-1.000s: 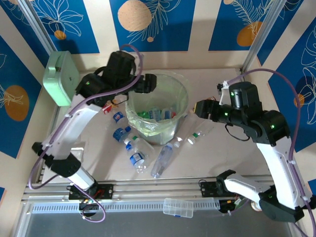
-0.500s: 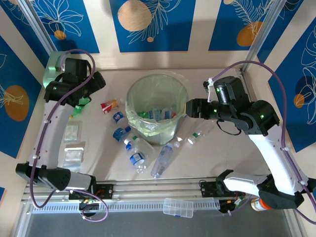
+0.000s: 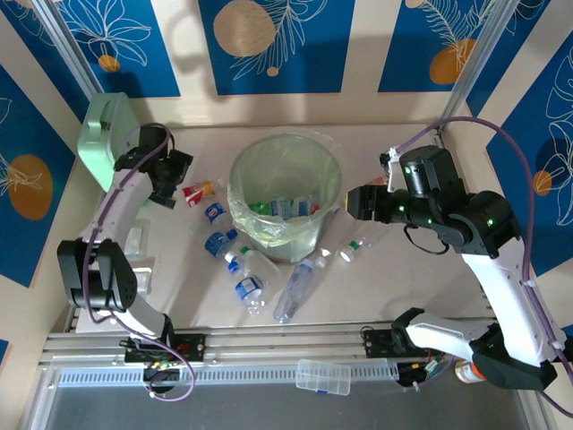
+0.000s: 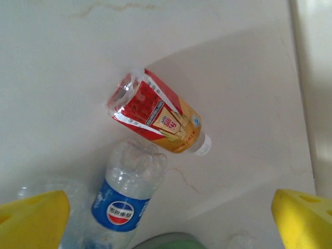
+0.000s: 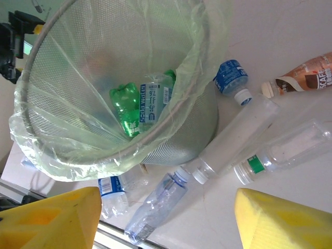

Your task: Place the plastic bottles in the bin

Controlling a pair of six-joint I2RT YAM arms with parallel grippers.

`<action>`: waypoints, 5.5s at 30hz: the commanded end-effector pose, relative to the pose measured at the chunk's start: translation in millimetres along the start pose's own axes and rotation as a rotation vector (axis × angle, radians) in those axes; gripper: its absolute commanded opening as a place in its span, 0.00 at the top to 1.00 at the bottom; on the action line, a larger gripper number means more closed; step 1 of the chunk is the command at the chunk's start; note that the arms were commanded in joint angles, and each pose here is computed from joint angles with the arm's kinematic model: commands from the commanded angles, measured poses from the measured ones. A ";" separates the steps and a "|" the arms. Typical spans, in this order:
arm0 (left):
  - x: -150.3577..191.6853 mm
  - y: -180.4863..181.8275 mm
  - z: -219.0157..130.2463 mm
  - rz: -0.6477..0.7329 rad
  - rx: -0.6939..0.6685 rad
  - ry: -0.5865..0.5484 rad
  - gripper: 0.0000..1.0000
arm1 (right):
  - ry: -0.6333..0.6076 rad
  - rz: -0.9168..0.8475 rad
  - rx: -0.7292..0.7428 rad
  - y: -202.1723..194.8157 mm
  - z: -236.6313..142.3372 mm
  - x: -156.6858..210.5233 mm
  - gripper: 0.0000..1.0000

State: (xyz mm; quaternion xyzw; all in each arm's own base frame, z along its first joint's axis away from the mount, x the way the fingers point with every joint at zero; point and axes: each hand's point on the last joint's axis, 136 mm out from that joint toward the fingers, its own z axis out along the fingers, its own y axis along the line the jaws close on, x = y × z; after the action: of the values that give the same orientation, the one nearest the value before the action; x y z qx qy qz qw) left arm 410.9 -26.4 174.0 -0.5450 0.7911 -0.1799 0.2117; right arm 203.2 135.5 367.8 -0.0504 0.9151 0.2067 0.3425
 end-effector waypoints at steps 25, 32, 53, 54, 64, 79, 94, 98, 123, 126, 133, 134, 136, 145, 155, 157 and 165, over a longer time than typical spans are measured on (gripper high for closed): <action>10.4 8.7 133.5 -0.348 -0.193 0.058 0.01 | 0.079 0.052 0.118 -33.8 -13.6 37.4 0.30; 5.9 2.6 142.7 -0.320 -0.211 0.050 0.04 | 0.075 0.051 0.152 -41.8 -22.2 41.8 0.30; 13.8 -16.3 167.8 -0.041 -0.279 0.207 0.14 | 0.042 0.026 0.172 -45.0 -37.5 35.8 0.30; 12.2 -19.2 169.5 -0.026 -0.273 0.204 0.12 | 0.047 0.030 0.173 -45.2 -37.2 36.9 0.30; 13.8 -40.1 187.7 0.036 -0.215 0.236 0.24 | 0.056 0.051 0.196 -50.6 -36.9 42.0 0.30; -7.4 -93.1 115.3 0.191 -0.062 0.158 0.50 | 0.015 0.049 0.161 -41.9 -36.0 28.9 0.30; 17.3 -142.7 -105.9 0.367 0.315 0.000 0.49 | -0.037 0.096 0.062 -24.4 -19.9 16.7 0.30; 36.5 -150.0 -164.7 0.461 0.445 -0.003 0.49 | -0.043 0.102 0.051 -21.5 -14.3 13.0 0.30; 250.3 -113.9 -163.9 0.954 0.278 0.492 0.56 | -0.042 0.224 0.101 -41.5 -8.0 36.7 0.31; 263.1 -110.5 -150.1 0.975 0.243 0.497 0.55 | -0.040 0.233 0.110 -45.3 -7.2 41.9 0.31; 283.6 -107.6 -109.3 0.976 0.161 0.491 0.54 | -0.034 0.223 0.121 -49.8 -5.2 46.7 0.31; 284.9 -106.8 -104.5 0.973 0.148 0.488 0.54 | -0.038 0.218 0.122 -50.2 -5.8 45.8 0.31; 290.1 -103.1 -93.3 0.969 0.118 0.494 0.53 | -0.041 0.206 0.127 -51.5 -6.7 45.6 0.31; 295.7 -79.5 -40.7 1.025 -0.041 0.472 0.54 | -0.049 0.185 0.138 -57.1 -10.6 48.4 0.30; 305.6 -60.3 -5.6 1.027 -0.119 0.503 0.44 | -0.047 0.171 0.157 -63.8 -13.9 53.5 0.30; 305.3 -60.6 -4.6 1.028 -0.118 0.499 0.36 | -0.049 0.171 0.154 -64.0 -14.6 54.1 0.30; 305.6 -67.5 -17.1 1.013 -0.080 0.507 0.21 | -0.064 0.161 0.156 -64.1 -17.2 49.5 0.30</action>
State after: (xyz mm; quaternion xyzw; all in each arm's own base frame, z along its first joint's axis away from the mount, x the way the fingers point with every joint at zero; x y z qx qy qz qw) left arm 360.4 -335.1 171.2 -0.0452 0.9872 -0.1455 0.0467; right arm 172.1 76.3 323.8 0.0621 0.9189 0.1698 0.3507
